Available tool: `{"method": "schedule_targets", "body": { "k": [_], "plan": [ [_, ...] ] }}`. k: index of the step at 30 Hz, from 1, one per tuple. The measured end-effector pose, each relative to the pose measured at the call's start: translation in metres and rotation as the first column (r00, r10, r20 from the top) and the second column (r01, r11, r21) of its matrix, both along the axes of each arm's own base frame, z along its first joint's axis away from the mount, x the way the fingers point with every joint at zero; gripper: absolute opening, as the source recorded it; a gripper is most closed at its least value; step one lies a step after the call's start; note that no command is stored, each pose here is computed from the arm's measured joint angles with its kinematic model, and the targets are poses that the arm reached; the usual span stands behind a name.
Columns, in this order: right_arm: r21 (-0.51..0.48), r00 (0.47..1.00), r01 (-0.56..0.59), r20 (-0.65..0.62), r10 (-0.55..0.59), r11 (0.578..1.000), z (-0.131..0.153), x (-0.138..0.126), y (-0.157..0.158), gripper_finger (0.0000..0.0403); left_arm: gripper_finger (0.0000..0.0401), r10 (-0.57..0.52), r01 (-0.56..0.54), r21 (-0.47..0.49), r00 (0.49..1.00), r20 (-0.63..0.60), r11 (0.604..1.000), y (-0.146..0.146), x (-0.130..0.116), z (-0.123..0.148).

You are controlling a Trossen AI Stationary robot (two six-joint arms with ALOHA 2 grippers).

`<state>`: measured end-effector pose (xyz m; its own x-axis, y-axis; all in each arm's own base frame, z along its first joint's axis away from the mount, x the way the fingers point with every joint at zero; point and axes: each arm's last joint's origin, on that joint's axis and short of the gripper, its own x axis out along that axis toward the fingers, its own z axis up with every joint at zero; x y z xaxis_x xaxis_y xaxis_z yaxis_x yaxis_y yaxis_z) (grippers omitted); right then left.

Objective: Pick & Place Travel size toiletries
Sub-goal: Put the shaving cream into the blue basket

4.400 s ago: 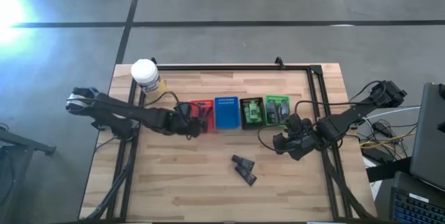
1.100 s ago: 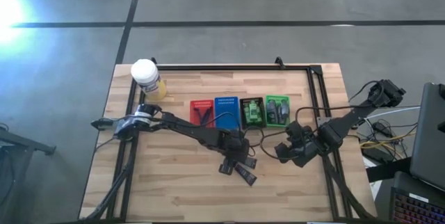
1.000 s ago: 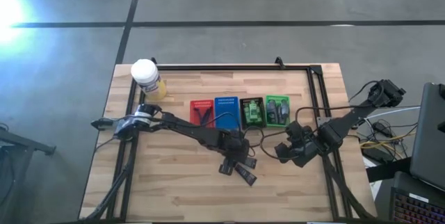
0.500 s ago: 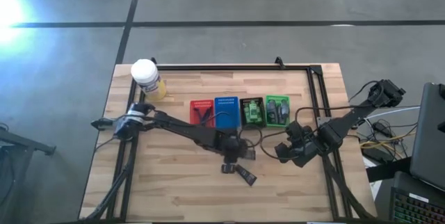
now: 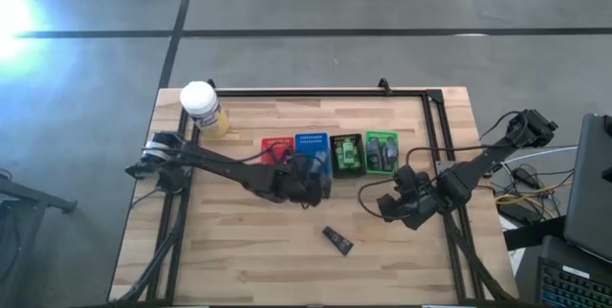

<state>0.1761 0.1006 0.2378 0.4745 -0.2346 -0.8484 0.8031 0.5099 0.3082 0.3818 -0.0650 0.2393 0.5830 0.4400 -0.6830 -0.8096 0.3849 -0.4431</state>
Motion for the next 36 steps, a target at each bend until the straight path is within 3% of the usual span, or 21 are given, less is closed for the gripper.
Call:
{"method": "schedule_targets", "body": {
  "k": [4,9,15,25,28,31,33,34,36],
  "plan": [
    [-0.001,1.000,0.000,-0.001,0.000,1.000,0.000,0.000,0.000,0.0363,0.0129,0.139,-0.135,-0.059,0.987,0.086,0.989,0.023,-0.002,-0.015],
    [-0.005,1.000,-0.002,-0.004,0.002,1.000,0.000,0.000,0.000,0.0363,0.0129,0.204,-0.180,-0.180,0.971,0.124,0.967,0.051,-0.001,-0.039],
    [-0.012,1.000,-0.011,-0.005,0.011,1.000,0.000,0.000,0.000,0.0364,0.0130,0.255,-0.233,-0.196,0.962,0.095,0.952,0.071,-0.006,-0.047],
    [-0.020,1.000,-0.023,-0.009,0.023,1.000,0.000,-0.001,0.000,0.0363,0.0235,0.244,-0.223,-0.191,0.965,0.096,0.956,0.072,-0.005,-0.046],
    [-0.023,1.000,-0.026,-0.013,0.025,0.999,-0.001,-0.001,-0.001,0.0363,0.0249,0.170,-0.151,-0.189,0.981,0.090,0.970,0.066,-0.005,-0.040],
    [-0.028,0.999,-0.038,-0.018,0.038,0.999,-0.001,-0.001,-0.001,0.0363,0.0250,-0.110,0.118,-0.062,0.987,0.120,0.991,0.048,0.001,-0.020],
    [-0.029,0.999,-0.047,-0.021,0.046,0.998,-0.001,-0.001,0.000,0.0363,0.0246,-0.377,0.370,0.076,0.921,0.100,0.926,0.031,0.004,-0.006],
    [-0.031,0.998,-0.053,-0.024,0.053,0.998,-0.001,-0.001,0.000,0.0363,0.0243,-0.514,0.499,0.153,0.854,0.077,0.853,0.021,0.006,0.000],
    [-0.033,0.997,-0.066,-0.029,0.065,0.997,-0.001,-0.001,0.000,0.0363,0.0239,-0.739,0.709,0.301,0.674,-0.023,0.638,-0.002,0.005,0.008]
  ]
}}
